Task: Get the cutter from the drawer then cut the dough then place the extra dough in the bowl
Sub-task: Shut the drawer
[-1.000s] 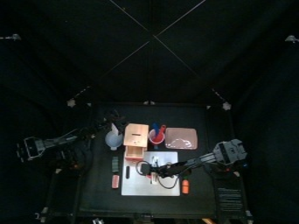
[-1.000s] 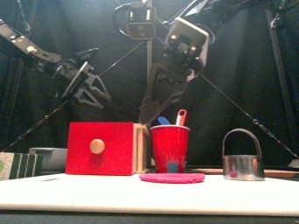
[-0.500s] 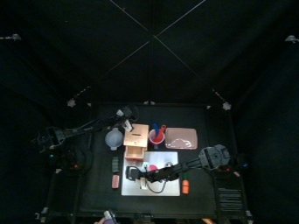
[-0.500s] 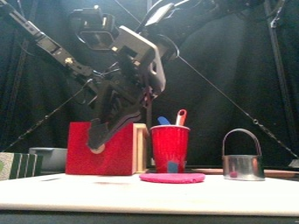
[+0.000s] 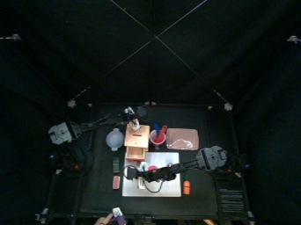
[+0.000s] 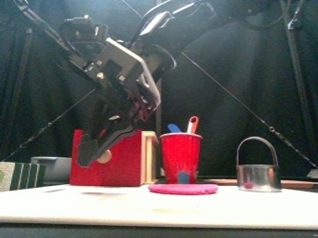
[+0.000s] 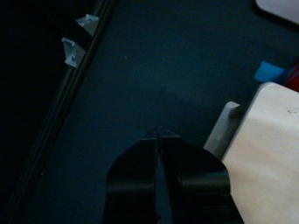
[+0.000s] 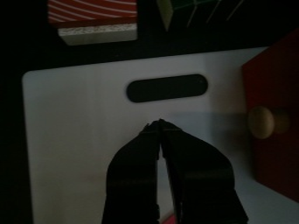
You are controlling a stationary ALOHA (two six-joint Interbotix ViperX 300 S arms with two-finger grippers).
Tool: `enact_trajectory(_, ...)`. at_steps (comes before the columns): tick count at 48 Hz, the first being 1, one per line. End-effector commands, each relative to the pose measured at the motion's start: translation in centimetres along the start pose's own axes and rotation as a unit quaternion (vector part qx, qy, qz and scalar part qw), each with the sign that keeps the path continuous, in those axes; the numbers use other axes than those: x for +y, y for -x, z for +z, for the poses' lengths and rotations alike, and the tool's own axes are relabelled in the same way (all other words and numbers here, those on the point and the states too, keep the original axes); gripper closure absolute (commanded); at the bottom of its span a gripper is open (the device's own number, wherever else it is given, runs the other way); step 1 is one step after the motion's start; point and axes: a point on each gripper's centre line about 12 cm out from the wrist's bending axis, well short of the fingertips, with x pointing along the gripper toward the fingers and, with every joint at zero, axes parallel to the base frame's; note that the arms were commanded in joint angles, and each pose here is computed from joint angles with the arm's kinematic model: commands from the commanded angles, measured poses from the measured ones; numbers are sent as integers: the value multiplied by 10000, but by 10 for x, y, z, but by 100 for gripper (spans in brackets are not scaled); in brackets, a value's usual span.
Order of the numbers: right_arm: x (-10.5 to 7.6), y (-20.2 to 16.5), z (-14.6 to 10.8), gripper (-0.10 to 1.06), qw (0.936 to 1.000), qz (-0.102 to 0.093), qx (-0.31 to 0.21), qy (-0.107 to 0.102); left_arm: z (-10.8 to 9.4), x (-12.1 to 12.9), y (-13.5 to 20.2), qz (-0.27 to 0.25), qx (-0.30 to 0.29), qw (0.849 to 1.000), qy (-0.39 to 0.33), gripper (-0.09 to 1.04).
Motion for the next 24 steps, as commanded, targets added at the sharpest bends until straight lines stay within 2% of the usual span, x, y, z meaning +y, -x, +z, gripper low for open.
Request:
enact_trajectory(1,-16,8,21,78,9996,-87,-231,-121,19,6,6,89,-130,9999,-59,53)
enact_trajectory(10,-36,4,22,78,9992,-234,-213,-227,15,-3,2,28,-11,9999,-137,53)
enact_trajectory(17,-48,3,22,78,9990,-350,-201,-201,9,-11,0,-44,40,9998,-181,53)
enact_trajectory(24,-61,2,20,78,9982,-567,-83,-164,7,-14,-1,-72,25,9998,-202,53)
